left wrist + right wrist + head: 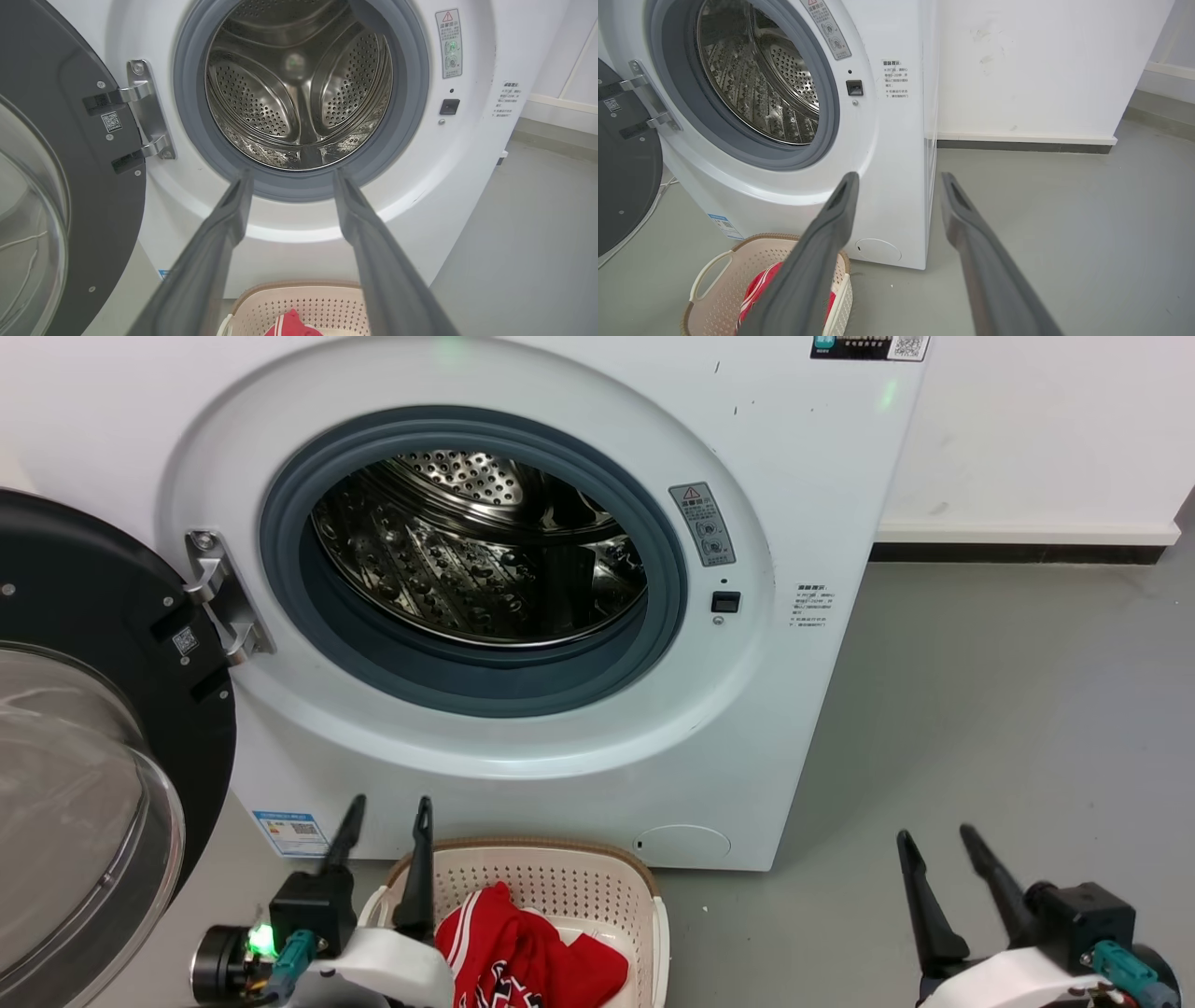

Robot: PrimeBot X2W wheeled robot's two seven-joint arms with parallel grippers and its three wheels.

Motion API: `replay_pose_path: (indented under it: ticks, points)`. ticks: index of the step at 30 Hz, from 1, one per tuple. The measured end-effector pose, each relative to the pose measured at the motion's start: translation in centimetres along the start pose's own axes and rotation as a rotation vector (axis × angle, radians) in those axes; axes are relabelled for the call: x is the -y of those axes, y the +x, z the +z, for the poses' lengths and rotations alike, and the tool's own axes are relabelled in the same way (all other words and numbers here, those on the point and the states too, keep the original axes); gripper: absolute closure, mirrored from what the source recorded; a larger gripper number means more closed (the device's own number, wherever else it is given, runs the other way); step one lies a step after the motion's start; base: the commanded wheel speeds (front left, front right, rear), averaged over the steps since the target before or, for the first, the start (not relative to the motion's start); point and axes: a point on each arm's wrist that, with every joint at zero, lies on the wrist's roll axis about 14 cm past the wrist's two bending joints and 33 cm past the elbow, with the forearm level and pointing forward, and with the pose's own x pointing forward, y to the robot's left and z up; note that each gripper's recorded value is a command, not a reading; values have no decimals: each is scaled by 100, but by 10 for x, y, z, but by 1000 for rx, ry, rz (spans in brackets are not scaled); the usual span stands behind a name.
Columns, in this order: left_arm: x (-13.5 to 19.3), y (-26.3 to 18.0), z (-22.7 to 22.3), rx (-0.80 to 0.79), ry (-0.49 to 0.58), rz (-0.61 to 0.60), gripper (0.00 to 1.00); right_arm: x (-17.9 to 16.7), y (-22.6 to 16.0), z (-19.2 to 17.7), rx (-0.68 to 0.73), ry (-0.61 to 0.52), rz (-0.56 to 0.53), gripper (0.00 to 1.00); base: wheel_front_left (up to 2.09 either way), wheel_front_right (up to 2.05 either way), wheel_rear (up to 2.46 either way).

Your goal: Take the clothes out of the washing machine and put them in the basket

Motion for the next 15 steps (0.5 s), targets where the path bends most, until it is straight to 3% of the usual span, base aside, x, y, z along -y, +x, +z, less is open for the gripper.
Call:
replay_pose_path:
  ticks: [3,15]
  points:
    - [-2,-3,-11,-42,-17,10,100,0,-3,-9,-25,19,-3,100,0,0,0]
    - [-13,-3,-22,-98,-260,74,100,9,-3,-13,-27,266,-38,100,0,0,0]
